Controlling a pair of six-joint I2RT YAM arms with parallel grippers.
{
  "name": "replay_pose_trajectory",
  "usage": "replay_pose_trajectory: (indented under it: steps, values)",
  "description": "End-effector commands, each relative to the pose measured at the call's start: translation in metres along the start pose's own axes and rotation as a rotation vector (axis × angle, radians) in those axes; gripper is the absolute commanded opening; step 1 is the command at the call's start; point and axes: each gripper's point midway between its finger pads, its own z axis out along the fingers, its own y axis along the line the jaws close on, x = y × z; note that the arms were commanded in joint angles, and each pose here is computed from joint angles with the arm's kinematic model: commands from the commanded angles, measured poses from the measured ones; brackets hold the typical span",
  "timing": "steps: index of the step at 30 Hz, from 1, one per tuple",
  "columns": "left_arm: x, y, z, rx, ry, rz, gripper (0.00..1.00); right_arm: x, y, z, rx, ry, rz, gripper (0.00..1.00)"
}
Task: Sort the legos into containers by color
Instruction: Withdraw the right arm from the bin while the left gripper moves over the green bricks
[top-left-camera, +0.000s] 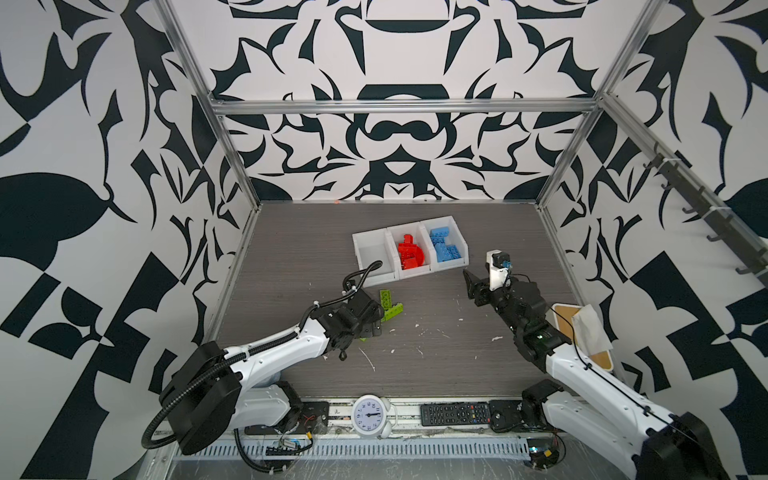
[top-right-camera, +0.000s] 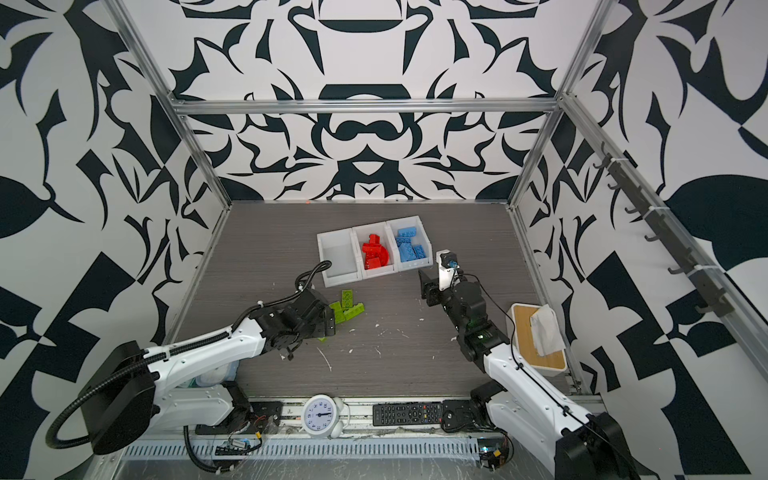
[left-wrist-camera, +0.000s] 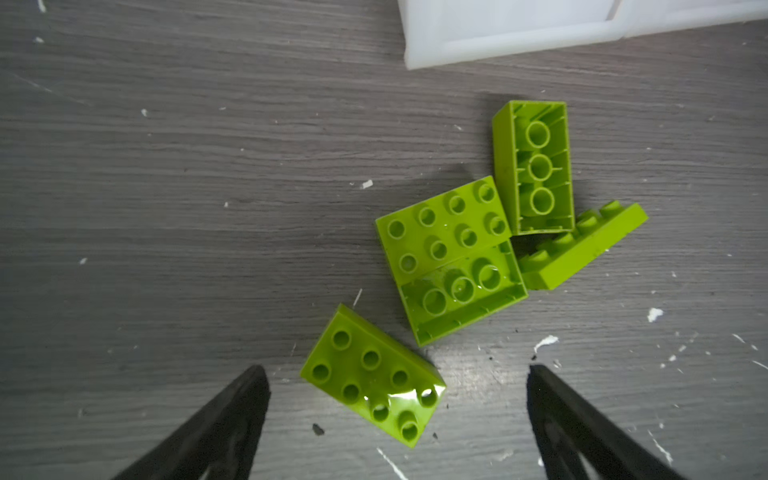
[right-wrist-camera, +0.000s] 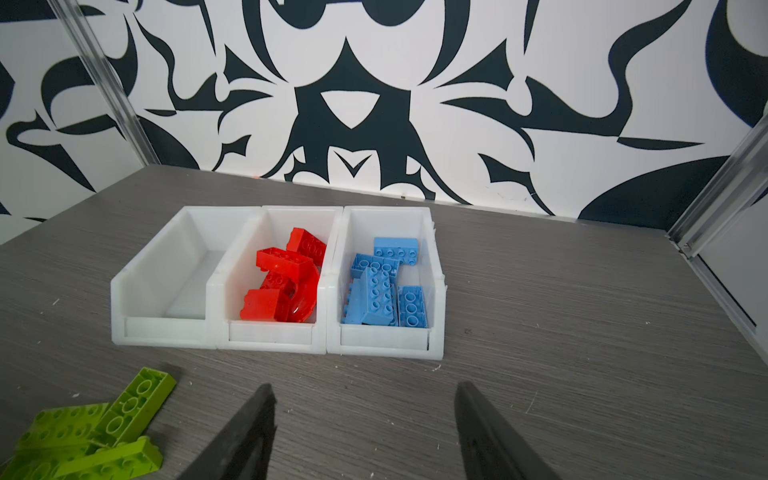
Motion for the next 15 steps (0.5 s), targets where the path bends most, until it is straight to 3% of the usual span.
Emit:
replay_pose_trajectory:
  steps: [1, 7, 15]
  values:
    - [0.004, 0.001, 0.004, -0.038, 0.039, -0.026, 0.99, -0.022, 0.001, -0.006, -0.004, -0.096, 0.045, 0.70]
    - [0.015, 0.002, 0.015, -0.055, 0.090, -0.033, 0.93, -0.018, 0.002, -0.004, -0.009, -0.069, 0.045, 0.70]
    - [0.018, 0.005, 0.021, -0.073, 0.086, -0.022, 0.93, -0.013, 0.007, 0.002, -0.036, -0.037, 0.052, 0.70]
